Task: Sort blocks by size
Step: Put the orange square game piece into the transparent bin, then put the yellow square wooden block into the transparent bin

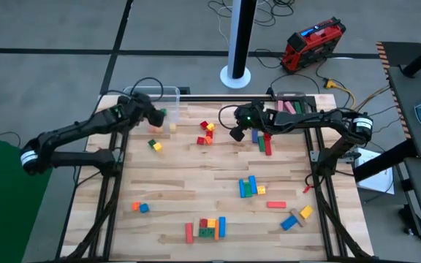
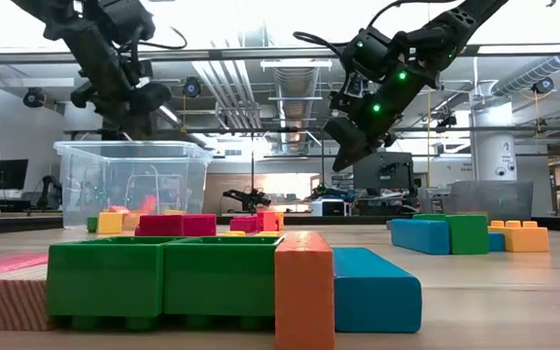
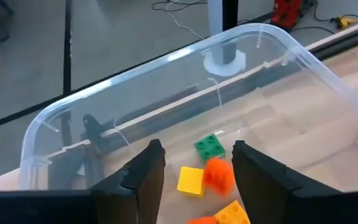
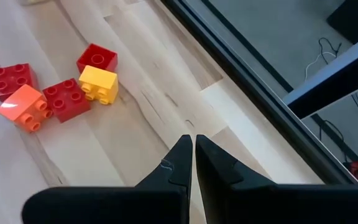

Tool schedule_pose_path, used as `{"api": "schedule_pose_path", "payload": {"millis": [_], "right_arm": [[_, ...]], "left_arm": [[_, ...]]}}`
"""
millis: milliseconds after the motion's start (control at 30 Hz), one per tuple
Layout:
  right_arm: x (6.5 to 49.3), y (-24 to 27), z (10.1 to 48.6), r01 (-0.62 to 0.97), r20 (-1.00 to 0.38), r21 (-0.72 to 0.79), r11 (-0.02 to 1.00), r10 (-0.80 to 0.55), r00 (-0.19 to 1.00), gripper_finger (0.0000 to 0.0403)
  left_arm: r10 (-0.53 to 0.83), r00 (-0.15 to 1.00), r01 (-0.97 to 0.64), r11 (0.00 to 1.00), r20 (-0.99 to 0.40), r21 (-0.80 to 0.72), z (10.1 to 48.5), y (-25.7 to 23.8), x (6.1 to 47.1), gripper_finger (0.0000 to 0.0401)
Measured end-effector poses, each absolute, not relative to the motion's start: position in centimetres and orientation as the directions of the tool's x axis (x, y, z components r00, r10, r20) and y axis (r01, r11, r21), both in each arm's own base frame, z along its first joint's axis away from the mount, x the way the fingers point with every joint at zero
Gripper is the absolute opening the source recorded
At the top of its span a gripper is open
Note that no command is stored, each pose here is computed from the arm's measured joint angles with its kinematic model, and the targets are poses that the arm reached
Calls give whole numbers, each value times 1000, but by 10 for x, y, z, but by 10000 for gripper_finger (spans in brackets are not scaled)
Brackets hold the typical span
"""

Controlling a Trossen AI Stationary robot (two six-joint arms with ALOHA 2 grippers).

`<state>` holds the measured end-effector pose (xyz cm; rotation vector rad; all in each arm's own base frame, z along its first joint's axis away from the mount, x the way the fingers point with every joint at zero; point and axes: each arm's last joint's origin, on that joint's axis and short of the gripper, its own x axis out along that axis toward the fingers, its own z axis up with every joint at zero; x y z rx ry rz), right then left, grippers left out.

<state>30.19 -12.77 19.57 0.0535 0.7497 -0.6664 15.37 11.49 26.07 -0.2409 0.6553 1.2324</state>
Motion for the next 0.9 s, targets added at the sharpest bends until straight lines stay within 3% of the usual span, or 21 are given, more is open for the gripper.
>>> {"api": "schedule_pose_path", "payload": {"millis": [300, 533, 700, 900], "right_arm": [[302, -128, 195, 575, -647, -189, 796, -541, 537, 13], [302, -128, 195, 577, -648, -186, 795, -541, 537, 13], [302, -128, 195, 582, -648, -179, 793, -541, 537, 13], [302, -128, 195, 585, -648, -177, 792, -541, 537, 13]], "left_arm": [[748, 339, -840, 513, -570, 175, 261, 79, 176, 173], [632, 498, -723, 680, -593, 118, 259, 38, 188, 174], [556, 542, -685, 726, -630, 51, 255, 11, 187, 174], [466, 507, -689, 724, -725, -17, 243, -6, 186, 174]]}}
